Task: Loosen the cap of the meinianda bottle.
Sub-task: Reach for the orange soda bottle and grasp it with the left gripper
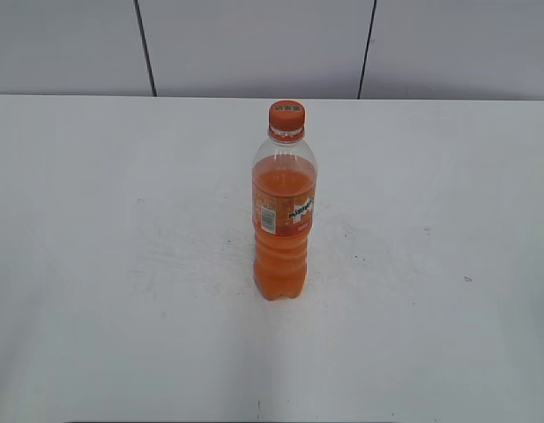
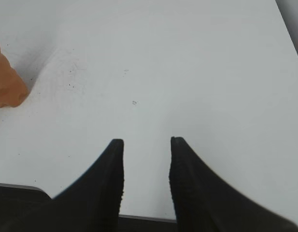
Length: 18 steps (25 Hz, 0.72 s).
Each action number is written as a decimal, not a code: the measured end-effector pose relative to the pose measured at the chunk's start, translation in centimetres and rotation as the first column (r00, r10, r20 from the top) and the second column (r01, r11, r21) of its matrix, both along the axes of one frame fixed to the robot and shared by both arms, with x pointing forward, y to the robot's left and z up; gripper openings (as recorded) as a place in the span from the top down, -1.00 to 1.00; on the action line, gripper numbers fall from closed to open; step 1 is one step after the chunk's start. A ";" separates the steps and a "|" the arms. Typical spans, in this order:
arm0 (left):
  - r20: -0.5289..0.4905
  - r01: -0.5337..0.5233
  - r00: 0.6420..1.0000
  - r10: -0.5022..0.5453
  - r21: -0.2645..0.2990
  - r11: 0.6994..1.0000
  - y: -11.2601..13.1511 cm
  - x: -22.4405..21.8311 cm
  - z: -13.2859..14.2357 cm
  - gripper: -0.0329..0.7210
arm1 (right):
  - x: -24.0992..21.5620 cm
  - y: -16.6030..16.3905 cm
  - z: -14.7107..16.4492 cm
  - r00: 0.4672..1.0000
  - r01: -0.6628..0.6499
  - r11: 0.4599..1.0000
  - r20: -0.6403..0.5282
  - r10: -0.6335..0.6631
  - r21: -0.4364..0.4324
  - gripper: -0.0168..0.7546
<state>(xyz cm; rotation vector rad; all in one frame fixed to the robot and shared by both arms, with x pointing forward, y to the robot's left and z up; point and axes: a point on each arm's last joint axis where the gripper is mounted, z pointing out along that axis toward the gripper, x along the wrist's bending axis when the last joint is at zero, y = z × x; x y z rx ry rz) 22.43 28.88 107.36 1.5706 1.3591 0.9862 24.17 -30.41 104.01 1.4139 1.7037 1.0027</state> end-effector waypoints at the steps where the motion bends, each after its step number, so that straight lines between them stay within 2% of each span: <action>1: 0.000 0.000 1.000 0.000 0.000 1.000 0.0 0.0 0.0 -0.49 | 0.0 0.0 0.0 1.000 0.000 1.000 0.000 0.000 0.000 0.32; 13: -0.011 0.003 1.000 -0.003 -0.007 1.000 0.0 0.4 0.2 -0.48 | 0.0 0.0 0.0 1.000 0.000 1.000 0.000 0.000 0.000 0.32; 18: 0.054 0.007 0.999 -0.004 -0.045 0.999 -0.1 2.3 2.8 -0.48 | 0.0 0.0 0.0 1.000 0.000 1.000 0.000 0.000 0.000 0.32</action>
